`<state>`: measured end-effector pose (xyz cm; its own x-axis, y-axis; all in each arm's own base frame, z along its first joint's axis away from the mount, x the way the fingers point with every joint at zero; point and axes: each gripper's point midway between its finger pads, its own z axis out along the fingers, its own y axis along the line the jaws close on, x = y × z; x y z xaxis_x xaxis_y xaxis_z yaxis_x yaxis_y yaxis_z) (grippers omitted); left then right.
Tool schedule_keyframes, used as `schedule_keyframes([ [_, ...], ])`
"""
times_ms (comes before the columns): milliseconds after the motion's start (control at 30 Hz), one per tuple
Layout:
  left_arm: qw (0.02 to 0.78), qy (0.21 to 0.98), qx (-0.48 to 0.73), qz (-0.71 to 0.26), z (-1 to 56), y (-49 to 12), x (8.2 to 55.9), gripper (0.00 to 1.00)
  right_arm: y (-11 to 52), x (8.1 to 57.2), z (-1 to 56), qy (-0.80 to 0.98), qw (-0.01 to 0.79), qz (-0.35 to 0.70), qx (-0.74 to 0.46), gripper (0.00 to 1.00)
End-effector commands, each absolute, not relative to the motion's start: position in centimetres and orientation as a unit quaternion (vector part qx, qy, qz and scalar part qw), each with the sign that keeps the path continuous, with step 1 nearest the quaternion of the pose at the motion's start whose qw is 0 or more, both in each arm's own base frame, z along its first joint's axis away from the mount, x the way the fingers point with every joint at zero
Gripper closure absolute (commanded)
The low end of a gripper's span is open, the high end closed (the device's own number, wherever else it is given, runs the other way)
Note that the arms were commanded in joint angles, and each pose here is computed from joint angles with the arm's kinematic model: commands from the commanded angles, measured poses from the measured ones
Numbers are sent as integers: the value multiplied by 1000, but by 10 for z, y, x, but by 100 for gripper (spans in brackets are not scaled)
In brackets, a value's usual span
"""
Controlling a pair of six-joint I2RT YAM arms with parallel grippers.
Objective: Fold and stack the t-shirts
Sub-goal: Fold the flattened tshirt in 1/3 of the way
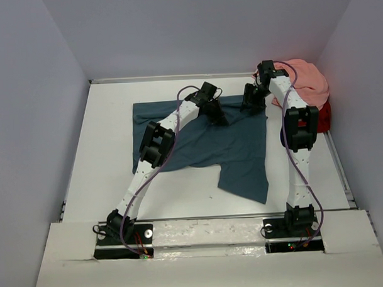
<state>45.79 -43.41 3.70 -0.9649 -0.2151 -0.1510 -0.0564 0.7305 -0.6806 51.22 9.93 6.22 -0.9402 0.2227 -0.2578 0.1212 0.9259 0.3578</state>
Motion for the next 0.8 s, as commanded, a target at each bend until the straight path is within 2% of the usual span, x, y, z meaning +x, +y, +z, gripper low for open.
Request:
schedule_keyframes([
  [0, 111, 924, -58, -362, 44, -439, 455, 100, 98, 530, 81, 964, 189, 167, 81, 43],
  [633, 128, 924, -38, -358, 77, -428, 449, 100, 86, 535, 53, 974, 171, 129, 75, 44],
  [700, 129, 924, -38, -357, 78, -428, 449, 100, 84, 534, 52, 975, 169, 123, 73, 60],
  [767, 129, 924, -37, -357, 77, -428, 450, 100, 83, 533, 52, 975, 169, 121, 73, 92],
])
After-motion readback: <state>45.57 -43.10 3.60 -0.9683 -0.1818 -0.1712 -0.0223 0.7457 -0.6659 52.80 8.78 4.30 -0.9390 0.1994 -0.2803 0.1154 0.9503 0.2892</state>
